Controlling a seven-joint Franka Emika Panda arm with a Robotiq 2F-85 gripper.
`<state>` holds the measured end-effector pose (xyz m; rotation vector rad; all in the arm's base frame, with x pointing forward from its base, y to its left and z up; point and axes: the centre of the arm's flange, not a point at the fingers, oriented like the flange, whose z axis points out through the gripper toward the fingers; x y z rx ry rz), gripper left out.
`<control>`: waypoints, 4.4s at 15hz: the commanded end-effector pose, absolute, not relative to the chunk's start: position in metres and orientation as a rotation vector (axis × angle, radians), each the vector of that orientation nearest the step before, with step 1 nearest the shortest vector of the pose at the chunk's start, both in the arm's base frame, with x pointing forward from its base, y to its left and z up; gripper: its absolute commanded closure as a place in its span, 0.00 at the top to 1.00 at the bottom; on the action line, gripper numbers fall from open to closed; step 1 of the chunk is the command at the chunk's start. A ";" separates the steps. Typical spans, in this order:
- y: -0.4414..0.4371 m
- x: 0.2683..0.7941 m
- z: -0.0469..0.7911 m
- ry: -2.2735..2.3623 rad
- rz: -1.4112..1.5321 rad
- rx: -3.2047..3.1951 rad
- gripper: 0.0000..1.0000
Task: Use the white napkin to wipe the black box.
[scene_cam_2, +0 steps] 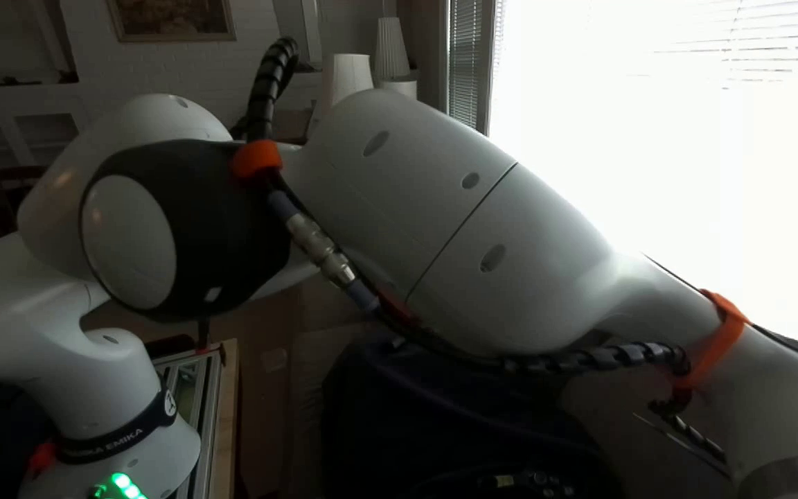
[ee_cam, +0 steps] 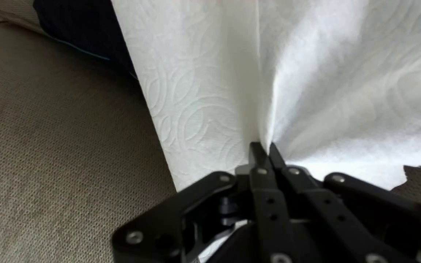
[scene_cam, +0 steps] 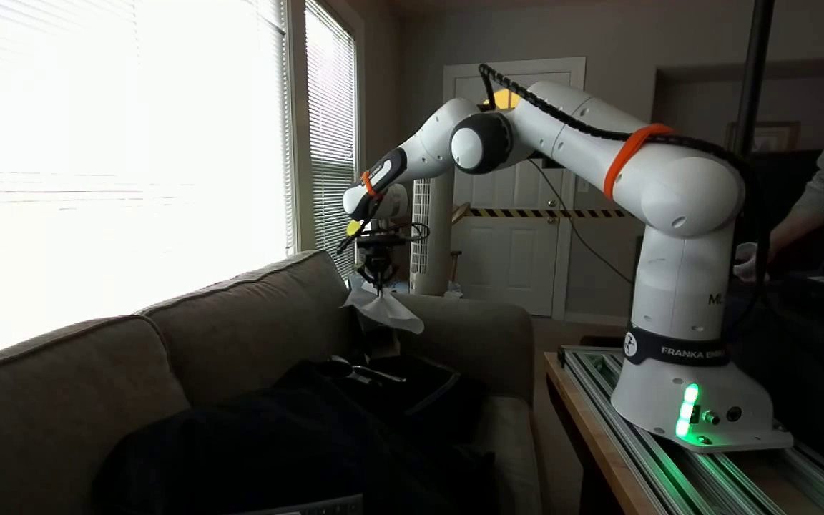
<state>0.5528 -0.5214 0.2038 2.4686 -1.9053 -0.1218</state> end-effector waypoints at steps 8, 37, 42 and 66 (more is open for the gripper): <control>-0.574 0.616 0.180 -2.113 -0.009 2.238 0.00; -0.449 0.560 0.139 -1.424 -0.530 2.750 0.00; -0.498 0.568 0.160 -1.632 -0.388 2.618 0.00; -0.408 0.577 0.158 -0.897 -0.578 2.982 0.00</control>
